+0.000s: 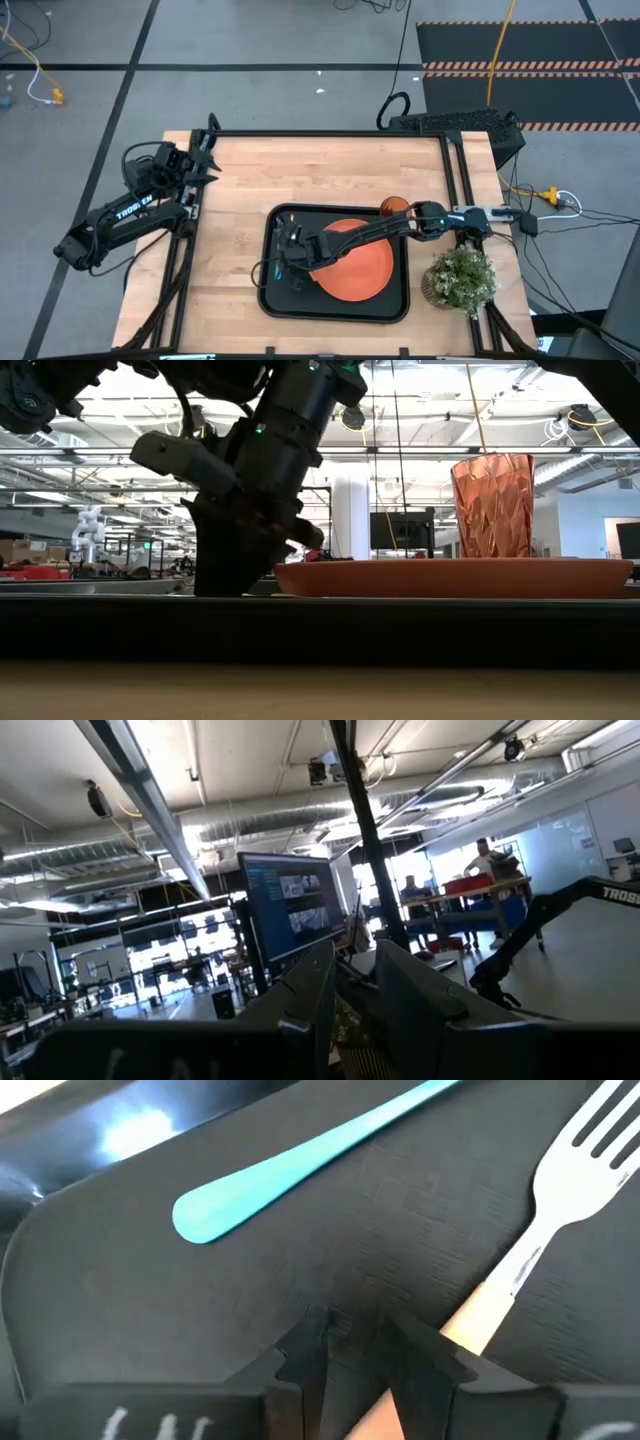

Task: Pick and place plate/cup/fork/spoon on tray
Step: Put the pink fork on the black serving tray

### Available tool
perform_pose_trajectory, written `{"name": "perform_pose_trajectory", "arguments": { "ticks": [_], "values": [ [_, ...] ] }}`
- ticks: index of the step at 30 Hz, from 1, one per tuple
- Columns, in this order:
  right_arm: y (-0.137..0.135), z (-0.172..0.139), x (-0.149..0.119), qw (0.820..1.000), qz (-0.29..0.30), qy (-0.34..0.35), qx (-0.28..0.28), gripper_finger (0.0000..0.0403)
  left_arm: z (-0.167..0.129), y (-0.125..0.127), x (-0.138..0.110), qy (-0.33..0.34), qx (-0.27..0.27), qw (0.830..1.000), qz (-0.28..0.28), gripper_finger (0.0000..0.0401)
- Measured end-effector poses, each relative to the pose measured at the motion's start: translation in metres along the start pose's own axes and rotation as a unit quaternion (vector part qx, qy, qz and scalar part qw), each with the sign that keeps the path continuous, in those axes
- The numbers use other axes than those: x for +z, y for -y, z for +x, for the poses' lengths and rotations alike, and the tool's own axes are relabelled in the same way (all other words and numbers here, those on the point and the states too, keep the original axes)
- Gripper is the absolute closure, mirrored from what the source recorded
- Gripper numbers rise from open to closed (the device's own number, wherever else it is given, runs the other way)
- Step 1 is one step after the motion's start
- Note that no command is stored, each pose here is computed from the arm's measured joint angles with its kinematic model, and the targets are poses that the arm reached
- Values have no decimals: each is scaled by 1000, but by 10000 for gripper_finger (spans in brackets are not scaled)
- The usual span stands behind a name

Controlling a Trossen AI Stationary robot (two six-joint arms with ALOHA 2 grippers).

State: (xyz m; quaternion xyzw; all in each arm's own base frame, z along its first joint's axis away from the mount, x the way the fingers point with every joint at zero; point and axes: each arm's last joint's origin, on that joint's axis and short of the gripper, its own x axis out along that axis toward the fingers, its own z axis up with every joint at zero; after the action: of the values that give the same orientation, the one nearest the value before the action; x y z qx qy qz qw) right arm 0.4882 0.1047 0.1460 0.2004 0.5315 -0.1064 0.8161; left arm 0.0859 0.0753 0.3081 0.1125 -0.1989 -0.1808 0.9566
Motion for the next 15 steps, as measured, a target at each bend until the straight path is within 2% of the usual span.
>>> {"name": "perform_pose_trajectory", "arguments": {
  "ticks": [5, 8, 15],
  "values": [
    [1, 1, 0, 1000, 10, -5, 12, 314, 0, 0, 0, 0, 0, 1000, 0, 320],
    [-2, 1, 5, 999, 18, 18, 29, 314, 0, 0, 0, 0, 0, 1000, 0, 320],
    [3, 0, 23, 985, 147, 62, 68, 314, 0, 0, 0, 0, 0, 1000, 0, 320]
  ]
}}
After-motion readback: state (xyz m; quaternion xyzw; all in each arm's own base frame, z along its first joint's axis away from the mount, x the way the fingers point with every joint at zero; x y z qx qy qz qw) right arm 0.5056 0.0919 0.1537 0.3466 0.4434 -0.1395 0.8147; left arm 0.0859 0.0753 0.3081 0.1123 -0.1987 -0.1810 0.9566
